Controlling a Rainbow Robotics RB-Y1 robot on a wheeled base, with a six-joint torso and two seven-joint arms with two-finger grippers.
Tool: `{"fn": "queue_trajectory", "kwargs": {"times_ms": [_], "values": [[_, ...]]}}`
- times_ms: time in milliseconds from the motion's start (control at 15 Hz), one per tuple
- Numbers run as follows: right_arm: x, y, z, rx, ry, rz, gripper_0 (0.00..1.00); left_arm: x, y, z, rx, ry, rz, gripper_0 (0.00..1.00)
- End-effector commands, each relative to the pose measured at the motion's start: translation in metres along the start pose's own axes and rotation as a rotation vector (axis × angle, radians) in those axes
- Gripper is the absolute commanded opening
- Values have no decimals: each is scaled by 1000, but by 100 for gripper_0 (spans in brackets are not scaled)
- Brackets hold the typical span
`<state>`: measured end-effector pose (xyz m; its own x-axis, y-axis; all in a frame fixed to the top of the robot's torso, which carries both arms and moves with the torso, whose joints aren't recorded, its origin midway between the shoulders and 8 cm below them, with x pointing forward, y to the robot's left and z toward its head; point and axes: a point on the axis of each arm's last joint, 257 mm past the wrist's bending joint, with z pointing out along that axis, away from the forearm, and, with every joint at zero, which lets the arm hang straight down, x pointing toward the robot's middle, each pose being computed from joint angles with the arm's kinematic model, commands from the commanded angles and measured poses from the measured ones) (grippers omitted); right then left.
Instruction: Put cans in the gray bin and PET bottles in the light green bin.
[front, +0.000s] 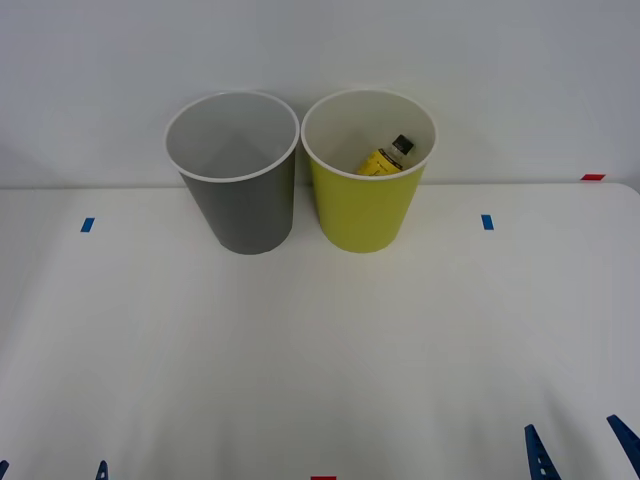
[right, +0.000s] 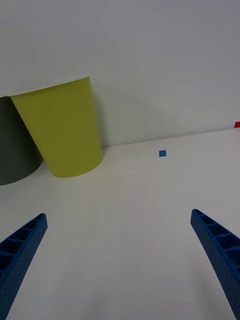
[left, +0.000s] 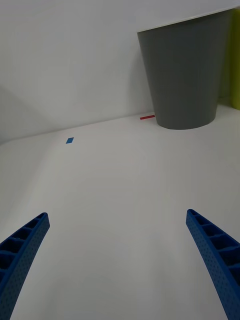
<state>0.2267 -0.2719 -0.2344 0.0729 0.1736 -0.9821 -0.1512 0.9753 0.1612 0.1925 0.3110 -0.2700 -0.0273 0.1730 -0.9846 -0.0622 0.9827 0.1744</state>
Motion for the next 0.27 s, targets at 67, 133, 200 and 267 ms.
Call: {"fn": "queue_trajectory", "kwargs": {"times_ms": [67,133,200,267], "values": [[0,0,0,0,0,0,100,0,0,0,0,0,0,92],[0,0,0,0,0,0,100,0,0,0,0,0,0,91],[0,0,0,0,0,0,100,0,0,0,0,0,0,92],[0,0,0,0,0,0,100,0,0,0,0,0,0,92]]}}
